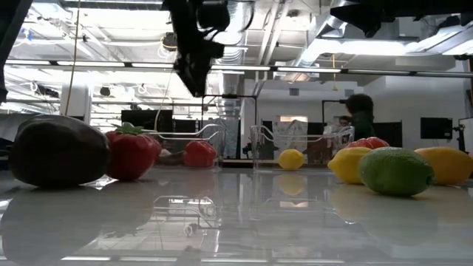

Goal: Sort produce into baskets
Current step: Put the bell pepper in the container, then put the tomato in the container

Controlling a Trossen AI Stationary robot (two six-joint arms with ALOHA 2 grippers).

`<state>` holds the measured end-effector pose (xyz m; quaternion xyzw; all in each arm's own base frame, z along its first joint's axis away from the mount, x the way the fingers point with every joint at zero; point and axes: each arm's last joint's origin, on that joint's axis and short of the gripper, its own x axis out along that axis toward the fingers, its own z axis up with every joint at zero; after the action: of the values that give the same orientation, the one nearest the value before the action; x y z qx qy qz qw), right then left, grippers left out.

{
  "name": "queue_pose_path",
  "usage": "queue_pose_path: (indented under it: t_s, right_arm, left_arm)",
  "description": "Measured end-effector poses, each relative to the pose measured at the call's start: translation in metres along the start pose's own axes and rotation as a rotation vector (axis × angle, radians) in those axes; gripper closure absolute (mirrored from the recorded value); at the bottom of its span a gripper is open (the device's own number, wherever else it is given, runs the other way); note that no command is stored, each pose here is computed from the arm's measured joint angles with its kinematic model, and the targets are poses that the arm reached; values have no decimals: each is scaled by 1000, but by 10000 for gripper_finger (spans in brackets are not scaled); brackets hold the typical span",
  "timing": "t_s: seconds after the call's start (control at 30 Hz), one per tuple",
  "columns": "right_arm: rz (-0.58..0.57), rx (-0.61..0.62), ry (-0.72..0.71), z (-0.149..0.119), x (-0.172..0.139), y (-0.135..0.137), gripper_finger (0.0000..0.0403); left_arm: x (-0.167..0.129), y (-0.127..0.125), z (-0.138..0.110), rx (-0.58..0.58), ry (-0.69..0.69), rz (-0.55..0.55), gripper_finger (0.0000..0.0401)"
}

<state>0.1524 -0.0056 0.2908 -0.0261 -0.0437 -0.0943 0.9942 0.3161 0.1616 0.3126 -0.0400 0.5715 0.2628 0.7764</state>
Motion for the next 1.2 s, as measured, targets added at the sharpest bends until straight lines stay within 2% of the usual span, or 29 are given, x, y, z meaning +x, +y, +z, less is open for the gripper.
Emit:
queue_pose_path:
  t_s: [0.07, 0.13, 0.3, 0.4, 0.5, 0.6, 0.7, 0.9, 1.2]
  right_arm:
    - [0, -1, -1, 0, 0, 0, 122]
    - [0, -1, 0, 0, 0, 0, 122]
    - [0, 0, 0, 0, 0, 0, 122]
    - [0, 8, -3, 0, 0, 0, 122]
    - [0, 9, -6, 1, 0, 0, 122]
    - [0, 14, -19, 2, 0, 0, 122]
    - [-1, 27, -27, 3, 0, 0, 122]
    - [0, 31, -23, 2, 0, 0, 122]
    - [0, 18, -5, -1, 4, 1, 122]
  left_arm:
    - [-1, -28, -2, 37, -1, -191, 56]
    - [-3, -62, -10, 126, 35, -264, 62]
    - [-9, -144, -45, 382, 102, -255, 72]
    - [-17, -182, -65, 439, 97, -245, 74]
    - [-21, -208, -85, 459, 97, -204, 74]
    - [-17, -219, -101, 424, 96, -124, 74]
    - [-4, -219, -112, 346, 143, -89, 74]
    - [23, -226, -129, 295, 186, -209, 70]
    - [35, -221, -136, 266, 250, -232, 70]
